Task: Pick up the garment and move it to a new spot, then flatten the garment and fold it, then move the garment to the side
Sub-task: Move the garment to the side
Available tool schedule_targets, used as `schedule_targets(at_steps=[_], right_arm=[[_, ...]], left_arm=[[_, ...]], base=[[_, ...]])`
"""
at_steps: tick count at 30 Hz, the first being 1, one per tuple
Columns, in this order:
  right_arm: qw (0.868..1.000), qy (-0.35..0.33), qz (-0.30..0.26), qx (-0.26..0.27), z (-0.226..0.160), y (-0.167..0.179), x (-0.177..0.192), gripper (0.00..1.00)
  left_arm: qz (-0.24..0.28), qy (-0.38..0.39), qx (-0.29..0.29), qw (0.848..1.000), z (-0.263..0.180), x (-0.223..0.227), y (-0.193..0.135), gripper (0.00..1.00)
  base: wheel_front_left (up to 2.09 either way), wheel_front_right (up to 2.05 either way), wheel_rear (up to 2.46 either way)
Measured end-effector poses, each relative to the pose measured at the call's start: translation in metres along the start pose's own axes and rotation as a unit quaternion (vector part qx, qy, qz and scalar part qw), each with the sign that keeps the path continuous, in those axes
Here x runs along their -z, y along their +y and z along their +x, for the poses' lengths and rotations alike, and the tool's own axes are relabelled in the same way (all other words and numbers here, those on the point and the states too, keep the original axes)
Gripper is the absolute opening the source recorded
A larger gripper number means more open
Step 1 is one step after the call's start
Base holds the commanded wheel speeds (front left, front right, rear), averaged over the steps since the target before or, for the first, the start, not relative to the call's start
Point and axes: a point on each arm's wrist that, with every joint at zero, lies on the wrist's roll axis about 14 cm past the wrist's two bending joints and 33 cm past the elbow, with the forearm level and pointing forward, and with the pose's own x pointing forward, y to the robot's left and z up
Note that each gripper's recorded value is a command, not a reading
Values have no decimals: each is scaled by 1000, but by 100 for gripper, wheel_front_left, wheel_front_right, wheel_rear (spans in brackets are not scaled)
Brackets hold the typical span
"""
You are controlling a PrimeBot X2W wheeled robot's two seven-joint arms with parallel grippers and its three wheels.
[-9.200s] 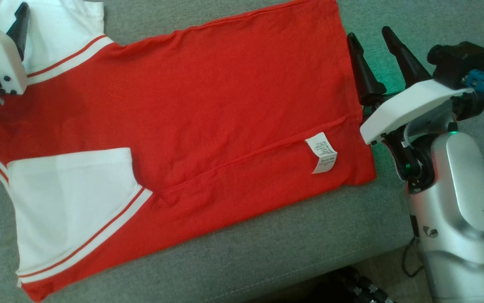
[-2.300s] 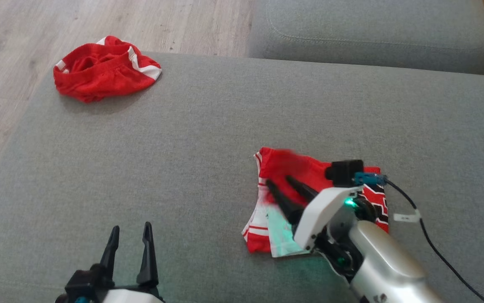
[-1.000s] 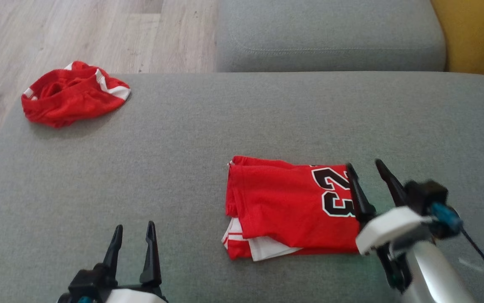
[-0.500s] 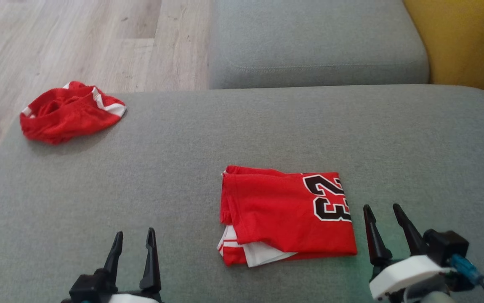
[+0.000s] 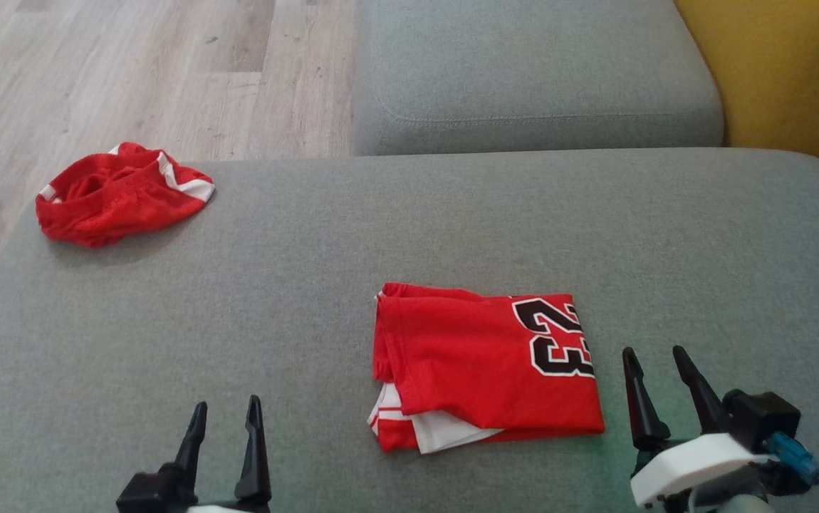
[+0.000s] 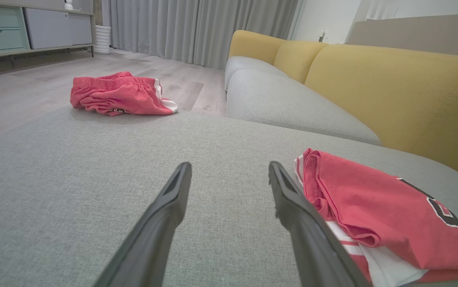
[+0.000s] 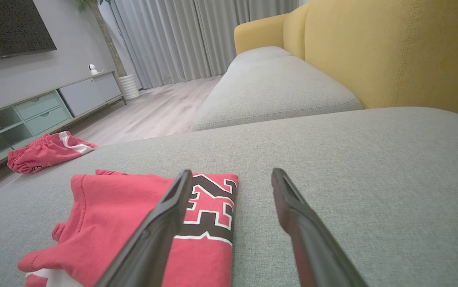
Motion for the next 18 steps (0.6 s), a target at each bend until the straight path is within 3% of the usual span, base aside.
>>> schedule_targets(at_steps=[18], right_arm=[[999,32,0,1,5,-1,12,100]], left_arm=[[2,11,-5,1000,-4,6,1,100]], base=[[0,0,0]])
